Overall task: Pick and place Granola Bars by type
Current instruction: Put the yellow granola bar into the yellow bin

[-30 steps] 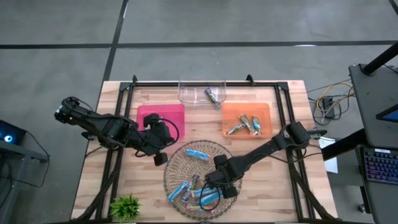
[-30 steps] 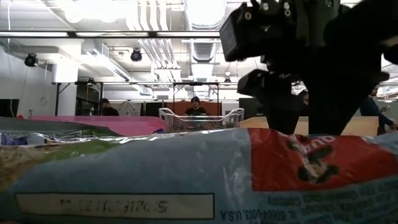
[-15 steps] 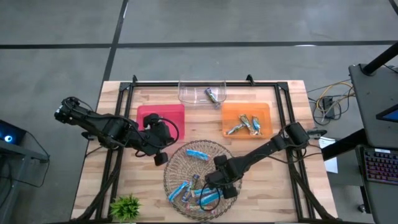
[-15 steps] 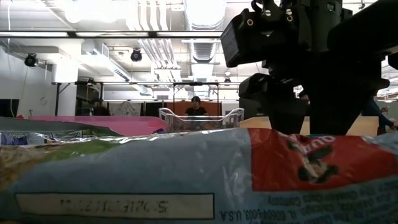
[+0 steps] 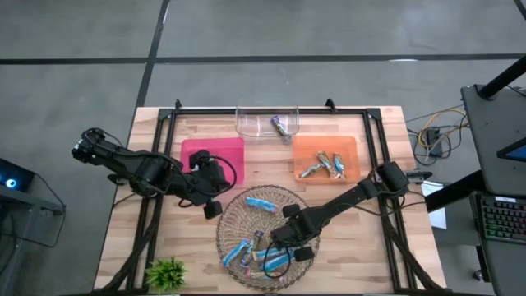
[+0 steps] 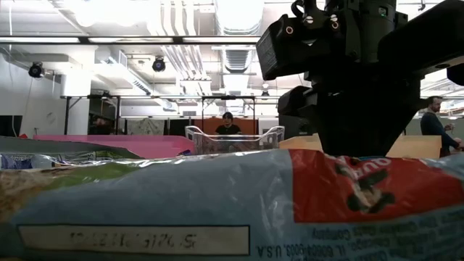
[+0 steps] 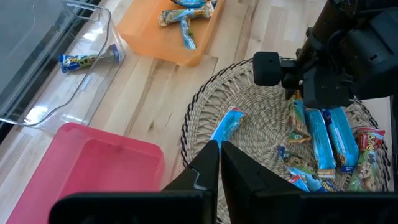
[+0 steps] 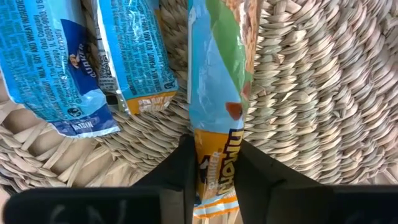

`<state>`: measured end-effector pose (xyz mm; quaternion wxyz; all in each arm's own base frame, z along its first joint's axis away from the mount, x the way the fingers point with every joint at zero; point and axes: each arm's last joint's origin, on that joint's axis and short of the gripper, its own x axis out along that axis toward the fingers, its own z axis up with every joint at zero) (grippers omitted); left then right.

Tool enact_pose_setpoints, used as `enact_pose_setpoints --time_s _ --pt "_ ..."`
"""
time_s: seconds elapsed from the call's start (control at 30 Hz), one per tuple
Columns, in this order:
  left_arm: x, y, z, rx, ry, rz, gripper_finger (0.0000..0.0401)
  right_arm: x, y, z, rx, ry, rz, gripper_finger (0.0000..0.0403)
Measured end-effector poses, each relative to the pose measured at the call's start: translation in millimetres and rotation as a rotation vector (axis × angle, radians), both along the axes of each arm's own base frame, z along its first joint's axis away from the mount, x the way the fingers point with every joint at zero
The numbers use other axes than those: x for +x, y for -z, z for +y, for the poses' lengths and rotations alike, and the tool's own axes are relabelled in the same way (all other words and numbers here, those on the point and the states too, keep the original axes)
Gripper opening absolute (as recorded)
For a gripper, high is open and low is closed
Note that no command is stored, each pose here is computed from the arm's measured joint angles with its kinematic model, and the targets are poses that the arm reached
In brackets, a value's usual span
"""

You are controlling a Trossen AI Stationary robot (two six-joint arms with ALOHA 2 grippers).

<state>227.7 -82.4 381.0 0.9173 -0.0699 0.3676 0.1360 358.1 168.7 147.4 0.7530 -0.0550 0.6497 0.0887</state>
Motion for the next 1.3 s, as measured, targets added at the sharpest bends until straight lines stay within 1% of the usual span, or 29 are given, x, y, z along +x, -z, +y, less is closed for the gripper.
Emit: enact_pose_setpoints --time_s 0.17,0.3,0.53,0.67,0.93,1.03,1.13,1.3 --pt "0 0 0 0.0 0.0 0.0 0.0 0 -1 0 -0.001 0.0 0.001 0.0065" --pt "0 0 0 0.0 0.0 0.0 0.0 -2 -11 -1 0.006 0.028 0.005 0.0067" --pt "0 0 0 -0.001 0.0 0.0 0.0 -3 -52 -1 0.007 0.055 0.013 0.0067" --pt "0 0 0 -0.002 -0.001 -0.001 0.0 -4 -83 -2 0.044 0.08 -0.051 0.0062" --pt "0 0 0 -0.002 -0.001 -0.001 0.0 -11 -136 -8 0.142 0.194 -0.179 0.0062" --pt "0 0 0 -0.002 -0.001 -0.001 0.0 -15 -150 -13 0.173 0.251 -0.208 0.006" --pt "0 0 0 -0.002 -0.001 -0.001 0.0 -16 -159 -23 0.193 0.313 -0.223 0.006" --pt "0 0 0 -0.003 -0.001 -0.003 0.0 -19 -163 -41 0.162 0.386 -0.22 0.0061"
